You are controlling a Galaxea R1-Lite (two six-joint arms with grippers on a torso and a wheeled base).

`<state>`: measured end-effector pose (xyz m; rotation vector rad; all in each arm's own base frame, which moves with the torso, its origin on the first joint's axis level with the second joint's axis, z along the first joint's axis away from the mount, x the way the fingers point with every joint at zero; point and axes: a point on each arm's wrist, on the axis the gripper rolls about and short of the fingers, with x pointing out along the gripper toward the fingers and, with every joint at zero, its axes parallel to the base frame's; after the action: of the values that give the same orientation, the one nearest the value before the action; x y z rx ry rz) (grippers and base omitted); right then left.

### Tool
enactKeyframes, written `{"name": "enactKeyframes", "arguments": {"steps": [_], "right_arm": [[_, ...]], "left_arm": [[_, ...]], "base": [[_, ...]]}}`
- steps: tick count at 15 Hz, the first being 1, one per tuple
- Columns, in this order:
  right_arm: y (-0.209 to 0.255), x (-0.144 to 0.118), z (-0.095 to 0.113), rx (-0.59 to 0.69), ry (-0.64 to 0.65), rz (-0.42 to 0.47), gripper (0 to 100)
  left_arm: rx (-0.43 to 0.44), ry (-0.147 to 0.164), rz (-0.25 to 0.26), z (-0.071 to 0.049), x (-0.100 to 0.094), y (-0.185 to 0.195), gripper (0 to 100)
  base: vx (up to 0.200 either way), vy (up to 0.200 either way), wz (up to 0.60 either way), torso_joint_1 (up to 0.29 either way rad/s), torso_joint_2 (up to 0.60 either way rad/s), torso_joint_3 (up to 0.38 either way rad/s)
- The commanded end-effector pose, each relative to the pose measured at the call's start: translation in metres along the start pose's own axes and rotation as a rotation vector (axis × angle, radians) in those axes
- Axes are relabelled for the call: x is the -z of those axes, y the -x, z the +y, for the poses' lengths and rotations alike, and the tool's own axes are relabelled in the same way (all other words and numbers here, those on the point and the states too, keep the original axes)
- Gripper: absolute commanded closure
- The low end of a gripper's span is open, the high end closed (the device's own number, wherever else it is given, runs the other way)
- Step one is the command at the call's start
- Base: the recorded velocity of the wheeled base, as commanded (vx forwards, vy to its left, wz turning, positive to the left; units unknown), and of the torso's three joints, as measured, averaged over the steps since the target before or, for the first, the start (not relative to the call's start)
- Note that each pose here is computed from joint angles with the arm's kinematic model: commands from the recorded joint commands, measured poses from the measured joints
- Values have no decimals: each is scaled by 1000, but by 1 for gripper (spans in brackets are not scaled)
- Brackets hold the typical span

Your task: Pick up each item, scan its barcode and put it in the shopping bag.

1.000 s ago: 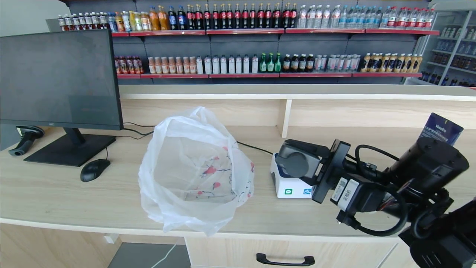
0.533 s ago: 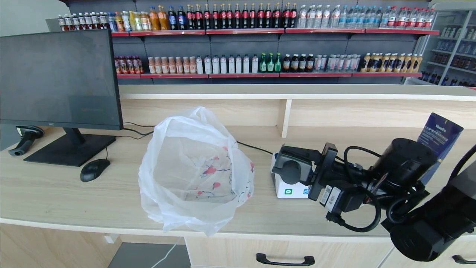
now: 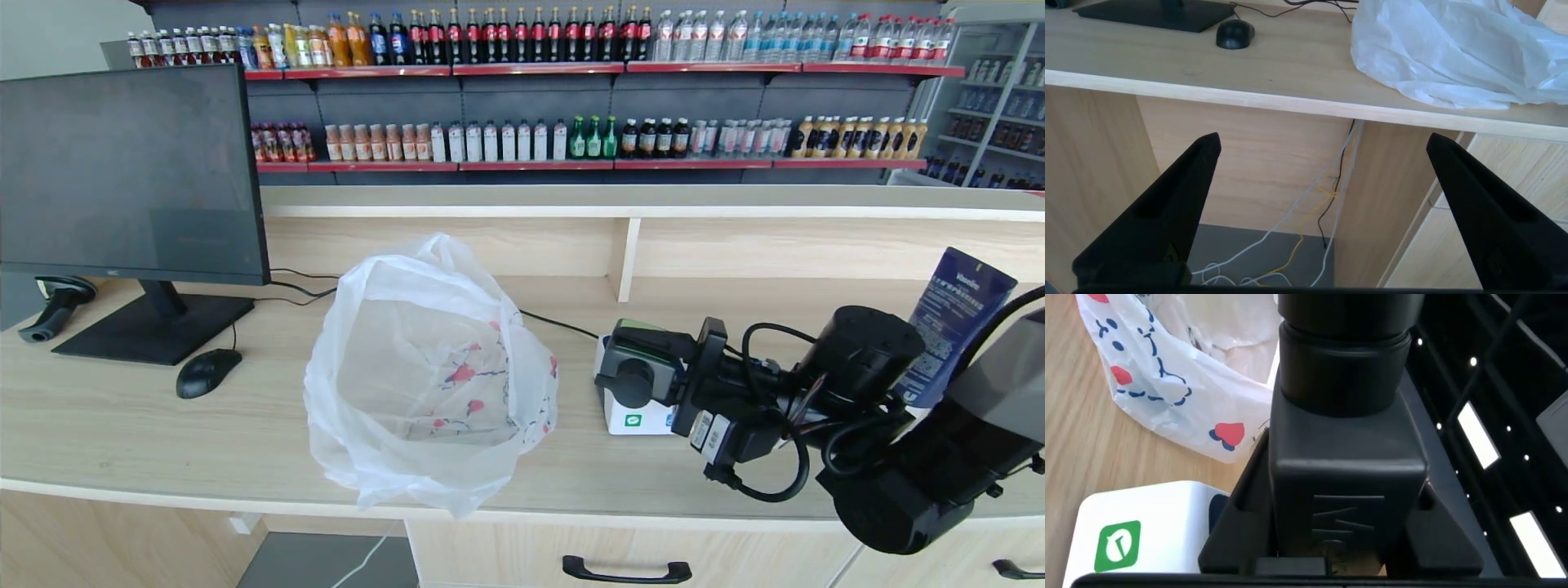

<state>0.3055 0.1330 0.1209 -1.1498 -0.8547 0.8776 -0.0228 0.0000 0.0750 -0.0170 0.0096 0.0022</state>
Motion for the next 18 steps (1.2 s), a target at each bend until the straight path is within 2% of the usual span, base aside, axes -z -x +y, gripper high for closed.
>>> {"name": "enactKeyframes", "arguments": {"steps": [1,5,18], "right_arm": [[-1,4,5,-8,3,4,100],[6,11,2,-2,10,27,100],[0,27,17,-23,1,40,100]], "left_arm": [[-1,0,0,0,0,0,0],[-1,0,-2,0,0,0,0],[-1,-8,0,0,0,0,0]], "base": [[0,0,0,0,0,0],[0,0,0,0,0,0],[0,0,0,0,0,0]]}}
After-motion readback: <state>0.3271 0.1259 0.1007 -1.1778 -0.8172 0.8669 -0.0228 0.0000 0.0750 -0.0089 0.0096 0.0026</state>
